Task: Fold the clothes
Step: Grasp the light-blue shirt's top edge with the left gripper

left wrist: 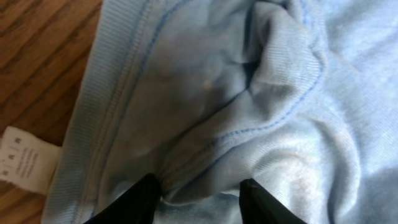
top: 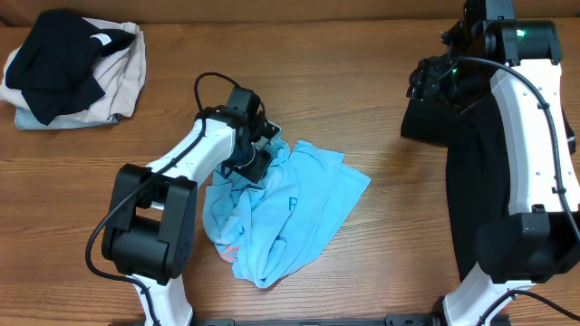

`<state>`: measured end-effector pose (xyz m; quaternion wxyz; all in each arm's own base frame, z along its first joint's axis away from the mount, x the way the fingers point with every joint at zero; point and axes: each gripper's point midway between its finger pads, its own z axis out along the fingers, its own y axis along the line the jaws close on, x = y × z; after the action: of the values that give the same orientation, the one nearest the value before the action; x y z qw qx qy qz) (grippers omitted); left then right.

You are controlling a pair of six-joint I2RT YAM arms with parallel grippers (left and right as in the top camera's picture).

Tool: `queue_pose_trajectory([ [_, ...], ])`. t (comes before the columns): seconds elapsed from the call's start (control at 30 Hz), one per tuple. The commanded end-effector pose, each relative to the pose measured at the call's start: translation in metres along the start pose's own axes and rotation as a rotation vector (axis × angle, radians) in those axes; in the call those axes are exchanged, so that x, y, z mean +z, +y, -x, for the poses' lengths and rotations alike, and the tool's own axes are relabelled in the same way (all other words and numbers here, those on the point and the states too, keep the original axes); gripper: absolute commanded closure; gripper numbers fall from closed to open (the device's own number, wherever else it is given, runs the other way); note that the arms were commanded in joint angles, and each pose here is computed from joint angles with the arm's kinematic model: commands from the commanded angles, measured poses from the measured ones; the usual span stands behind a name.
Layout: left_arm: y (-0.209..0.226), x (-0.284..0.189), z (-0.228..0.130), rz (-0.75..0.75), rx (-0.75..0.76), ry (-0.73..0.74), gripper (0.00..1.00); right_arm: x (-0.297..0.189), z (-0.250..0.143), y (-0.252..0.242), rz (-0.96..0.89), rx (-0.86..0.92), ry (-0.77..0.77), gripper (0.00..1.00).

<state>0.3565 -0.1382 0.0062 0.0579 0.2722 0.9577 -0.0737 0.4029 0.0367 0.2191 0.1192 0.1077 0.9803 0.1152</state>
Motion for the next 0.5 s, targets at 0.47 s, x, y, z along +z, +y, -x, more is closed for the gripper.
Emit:
queue_pose_trajectory([
  [0.47, -0.009, 0.001, 0.007, -0.053, -0.041, -0.018, 0.83, -0.014, 0.003, 0.002, 0.004, -0.008, -0.047, 0.30],
])
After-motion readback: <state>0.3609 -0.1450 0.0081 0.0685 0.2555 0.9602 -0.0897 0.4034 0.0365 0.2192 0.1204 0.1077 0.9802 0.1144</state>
